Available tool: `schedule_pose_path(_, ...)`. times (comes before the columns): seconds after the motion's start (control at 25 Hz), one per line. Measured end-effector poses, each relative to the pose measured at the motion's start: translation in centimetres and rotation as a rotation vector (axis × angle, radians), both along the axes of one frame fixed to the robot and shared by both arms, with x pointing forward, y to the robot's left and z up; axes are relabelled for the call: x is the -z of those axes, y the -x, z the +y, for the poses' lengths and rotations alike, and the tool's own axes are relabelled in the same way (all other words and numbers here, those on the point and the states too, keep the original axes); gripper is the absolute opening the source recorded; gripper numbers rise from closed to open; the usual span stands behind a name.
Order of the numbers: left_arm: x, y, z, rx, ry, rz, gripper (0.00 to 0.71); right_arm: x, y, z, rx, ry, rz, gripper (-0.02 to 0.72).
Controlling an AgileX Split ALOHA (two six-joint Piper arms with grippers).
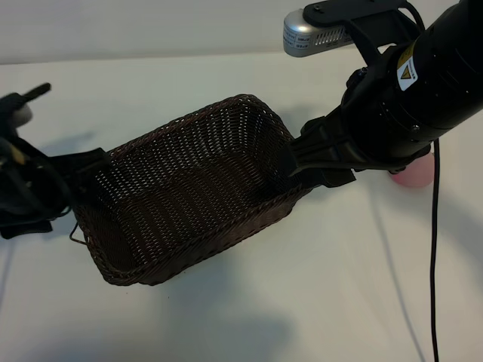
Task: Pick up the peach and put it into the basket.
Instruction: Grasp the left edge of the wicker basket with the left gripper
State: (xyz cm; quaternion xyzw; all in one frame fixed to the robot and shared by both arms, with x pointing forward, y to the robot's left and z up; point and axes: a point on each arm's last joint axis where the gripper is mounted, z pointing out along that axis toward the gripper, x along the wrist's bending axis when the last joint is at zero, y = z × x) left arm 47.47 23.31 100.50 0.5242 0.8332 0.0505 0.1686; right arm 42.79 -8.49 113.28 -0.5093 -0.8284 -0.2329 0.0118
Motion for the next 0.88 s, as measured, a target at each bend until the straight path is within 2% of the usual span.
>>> schedule_pose_path(0.28,2.1,-0.8,-0.4,0.003,-0.001,0.056,0.566,0.0,0.0,0.0,0.000,-0.002,0.001,0.552)
schedule_pose_path(0.88,6.6,-1.2,-0.5,-0.005,0.012,0.061,0.566,0.0,0.0,0.0,0.000,-0.005,0.003,0.552)
